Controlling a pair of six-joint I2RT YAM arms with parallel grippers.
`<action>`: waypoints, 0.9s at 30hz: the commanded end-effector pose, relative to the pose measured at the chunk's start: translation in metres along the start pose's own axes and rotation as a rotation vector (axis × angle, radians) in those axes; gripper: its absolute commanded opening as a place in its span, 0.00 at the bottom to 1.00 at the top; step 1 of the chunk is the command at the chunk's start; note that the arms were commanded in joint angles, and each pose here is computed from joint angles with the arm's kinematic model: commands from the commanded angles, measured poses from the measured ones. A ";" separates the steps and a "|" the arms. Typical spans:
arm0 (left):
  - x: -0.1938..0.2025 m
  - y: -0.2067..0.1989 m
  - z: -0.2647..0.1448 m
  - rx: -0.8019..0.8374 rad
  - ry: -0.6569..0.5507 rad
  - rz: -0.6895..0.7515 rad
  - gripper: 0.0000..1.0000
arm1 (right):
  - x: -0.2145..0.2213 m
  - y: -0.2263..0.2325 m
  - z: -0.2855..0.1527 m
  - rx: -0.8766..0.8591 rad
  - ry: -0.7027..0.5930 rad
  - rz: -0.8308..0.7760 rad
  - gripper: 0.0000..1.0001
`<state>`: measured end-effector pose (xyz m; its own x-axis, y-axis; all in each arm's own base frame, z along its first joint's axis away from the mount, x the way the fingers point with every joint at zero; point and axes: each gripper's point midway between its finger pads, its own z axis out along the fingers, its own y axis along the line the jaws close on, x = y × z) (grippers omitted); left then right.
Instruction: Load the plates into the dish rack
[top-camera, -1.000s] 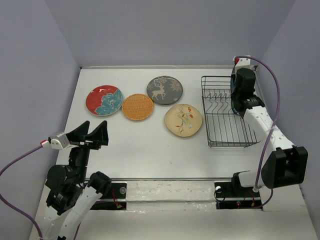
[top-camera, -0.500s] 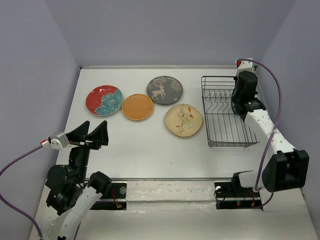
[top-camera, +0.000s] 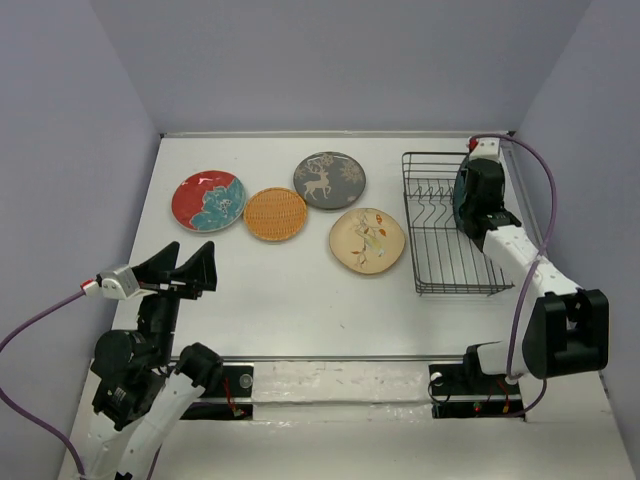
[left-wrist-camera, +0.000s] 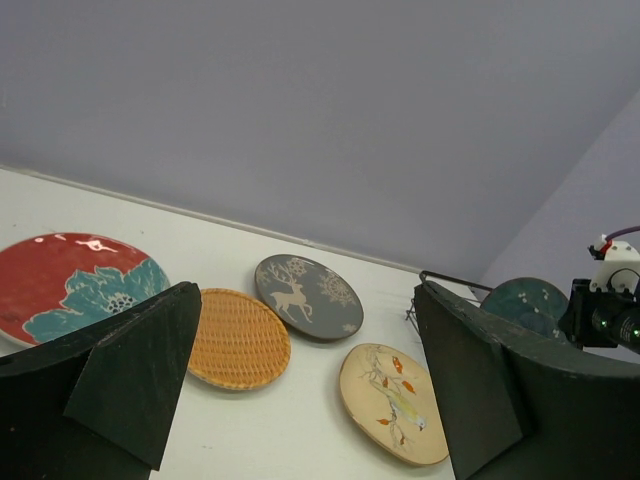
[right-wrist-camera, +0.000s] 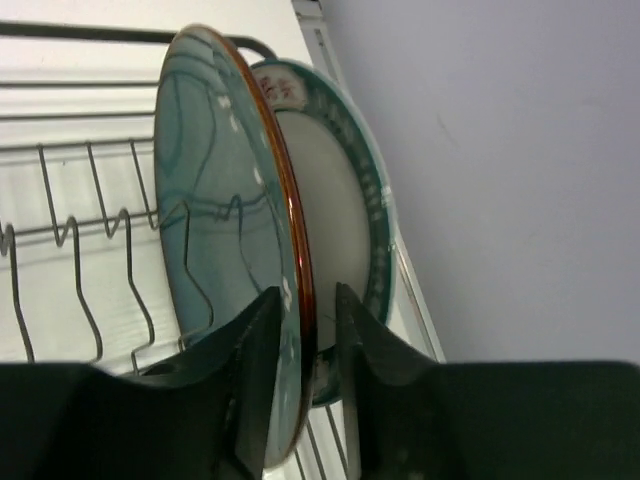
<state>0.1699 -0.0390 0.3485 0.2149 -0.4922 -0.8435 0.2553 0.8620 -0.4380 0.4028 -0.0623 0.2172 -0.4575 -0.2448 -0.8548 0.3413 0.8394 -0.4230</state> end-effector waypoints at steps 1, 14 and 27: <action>-0.005 -0.005 0.003 0.018 -0.026 -0.003 0.99 | -0.037 -0.020 -0.003 0.085 -0.137 0.216 0.49; 0.009 -0.001 0.014 -0.020 0.025 0.022 0.99 | -0.094 0.003 -0.070 -0.165 -0.107 0.523 0.80; 0.049 0.014 0.036 -0.122 0.170 0.096 0.99 | -0.099 0.271 -0.181 -0.884 0.056 0.801 0.42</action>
<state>0.2101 -0.0588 0.3120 0.0626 -0.3905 -0.9185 0.1601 0.9123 -0.3769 0.3913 0.2041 0.2581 -0.3364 0.3492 -0.8746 -0.0677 0.9173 0.3923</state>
